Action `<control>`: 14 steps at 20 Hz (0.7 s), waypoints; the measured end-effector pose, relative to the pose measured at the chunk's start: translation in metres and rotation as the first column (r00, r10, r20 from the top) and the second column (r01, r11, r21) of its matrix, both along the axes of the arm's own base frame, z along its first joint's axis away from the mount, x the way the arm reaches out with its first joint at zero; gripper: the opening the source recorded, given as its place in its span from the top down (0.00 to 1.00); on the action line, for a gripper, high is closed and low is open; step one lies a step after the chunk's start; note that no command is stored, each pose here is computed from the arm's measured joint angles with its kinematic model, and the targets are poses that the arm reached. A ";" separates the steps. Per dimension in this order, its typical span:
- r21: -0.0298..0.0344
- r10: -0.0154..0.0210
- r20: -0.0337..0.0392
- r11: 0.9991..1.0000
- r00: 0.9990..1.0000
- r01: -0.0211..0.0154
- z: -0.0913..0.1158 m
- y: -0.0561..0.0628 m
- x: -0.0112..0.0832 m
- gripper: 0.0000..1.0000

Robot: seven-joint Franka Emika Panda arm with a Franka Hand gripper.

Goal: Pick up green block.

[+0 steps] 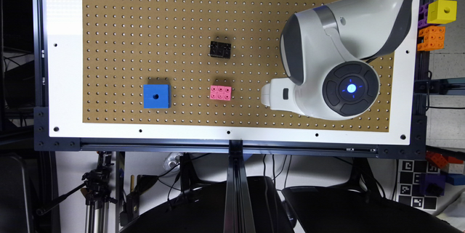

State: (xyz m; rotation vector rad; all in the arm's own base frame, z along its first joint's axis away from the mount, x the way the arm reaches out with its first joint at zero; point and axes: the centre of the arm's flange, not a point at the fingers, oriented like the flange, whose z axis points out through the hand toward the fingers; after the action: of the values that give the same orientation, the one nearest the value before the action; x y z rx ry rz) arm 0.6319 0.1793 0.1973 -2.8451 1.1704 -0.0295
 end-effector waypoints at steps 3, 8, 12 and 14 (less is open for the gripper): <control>-0.001 0.001 -0.001 1.000 1.000 -0.001 -0.018 0.002 0.0080 0.00; -0.001 0.002 0.002 1.000 1.000 -0.002 -0.020 0.003 0.0126 0.00; -0.001 0.003 0.001 1.000 1.000 -0.003 -0.020 0.003 0.0123 1.00; -0.001 0.003 0.001 1.000 1.000 -0.003 -0.020 0.003 0.0123 1.00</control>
State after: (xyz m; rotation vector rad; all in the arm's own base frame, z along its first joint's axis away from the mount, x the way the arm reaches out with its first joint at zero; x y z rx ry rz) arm 0.6443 0.1827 0.1774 -2.8470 1.1666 -0.0315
